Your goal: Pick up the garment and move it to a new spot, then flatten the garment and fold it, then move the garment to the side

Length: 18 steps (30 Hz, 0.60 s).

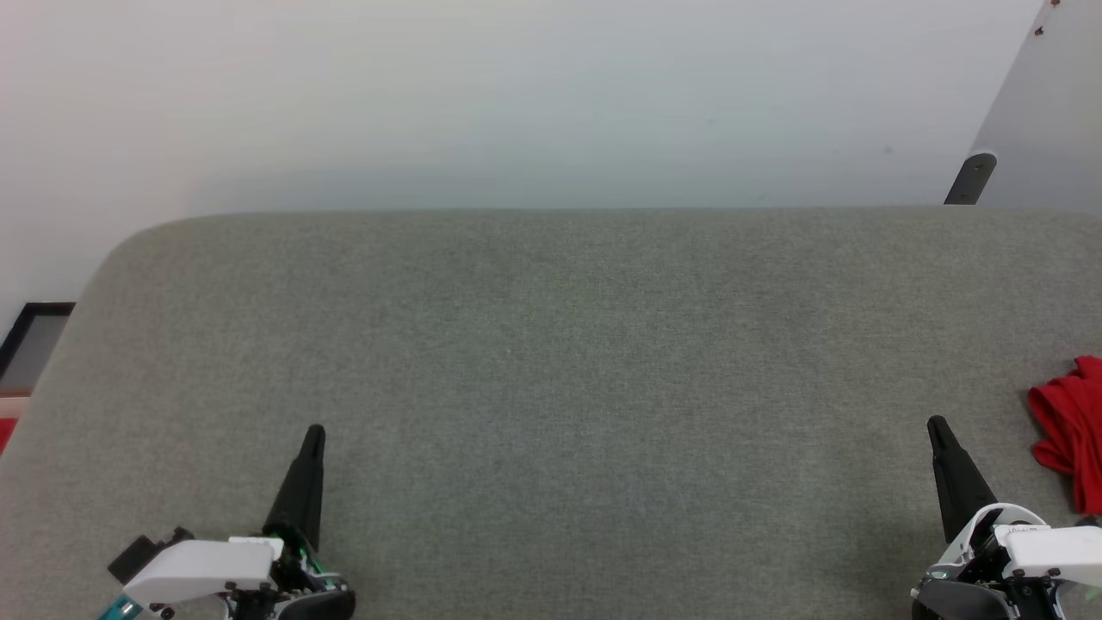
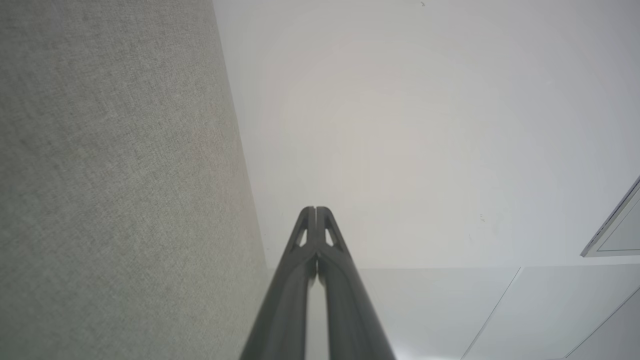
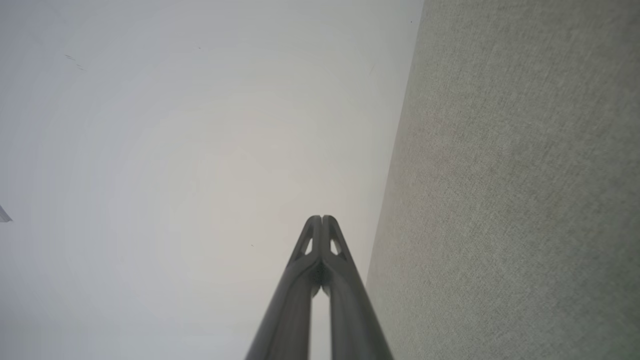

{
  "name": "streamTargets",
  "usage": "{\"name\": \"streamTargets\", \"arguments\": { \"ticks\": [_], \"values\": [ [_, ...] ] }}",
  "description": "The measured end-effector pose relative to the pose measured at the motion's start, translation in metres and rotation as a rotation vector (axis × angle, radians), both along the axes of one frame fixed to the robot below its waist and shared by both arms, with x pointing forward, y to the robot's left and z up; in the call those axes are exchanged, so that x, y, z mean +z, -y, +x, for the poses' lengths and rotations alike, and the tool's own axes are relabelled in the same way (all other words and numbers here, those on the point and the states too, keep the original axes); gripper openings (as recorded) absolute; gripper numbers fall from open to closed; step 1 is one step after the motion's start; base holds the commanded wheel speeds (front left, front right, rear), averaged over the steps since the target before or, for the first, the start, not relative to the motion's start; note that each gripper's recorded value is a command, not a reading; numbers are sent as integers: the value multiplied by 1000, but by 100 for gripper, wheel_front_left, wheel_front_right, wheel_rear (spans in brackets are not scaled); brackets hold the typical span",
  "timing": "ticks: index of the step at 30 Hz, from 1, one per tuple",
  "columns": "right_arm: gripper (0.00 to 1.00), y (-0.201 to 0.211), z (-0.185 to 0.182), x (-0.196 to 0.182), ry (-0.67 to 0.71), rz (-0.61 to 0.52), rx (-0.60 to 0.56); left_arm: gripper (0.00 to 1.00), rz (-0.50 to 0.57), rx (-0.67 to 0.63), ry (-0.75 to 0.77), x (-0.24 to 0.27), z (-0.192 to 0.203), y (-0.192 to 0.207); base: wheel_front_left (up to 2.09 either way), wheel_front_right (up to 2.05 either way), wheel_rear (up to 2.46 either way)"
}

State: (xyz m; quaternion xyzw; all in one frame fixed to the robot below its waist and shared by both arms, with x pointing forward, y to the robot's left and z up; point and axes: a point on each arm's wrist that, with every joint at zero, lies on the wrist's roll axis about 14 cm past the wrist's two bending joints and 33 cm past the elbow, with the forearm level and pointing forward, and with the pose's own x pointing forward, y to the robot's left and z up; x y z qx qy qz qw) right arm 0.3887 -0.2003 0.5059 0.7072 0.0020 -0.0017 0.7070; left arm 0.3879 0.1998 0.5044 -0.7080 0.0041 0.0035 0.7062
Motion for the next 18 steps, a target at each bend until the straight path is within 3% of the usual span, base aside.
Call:
{"name": "streamTargets", "arguments": {
  "ticks": [18],
  "values": [
    [0,0,0,0,0,0,0,0,0,0,0,0,0,0,0,0,0]
  ]
}}
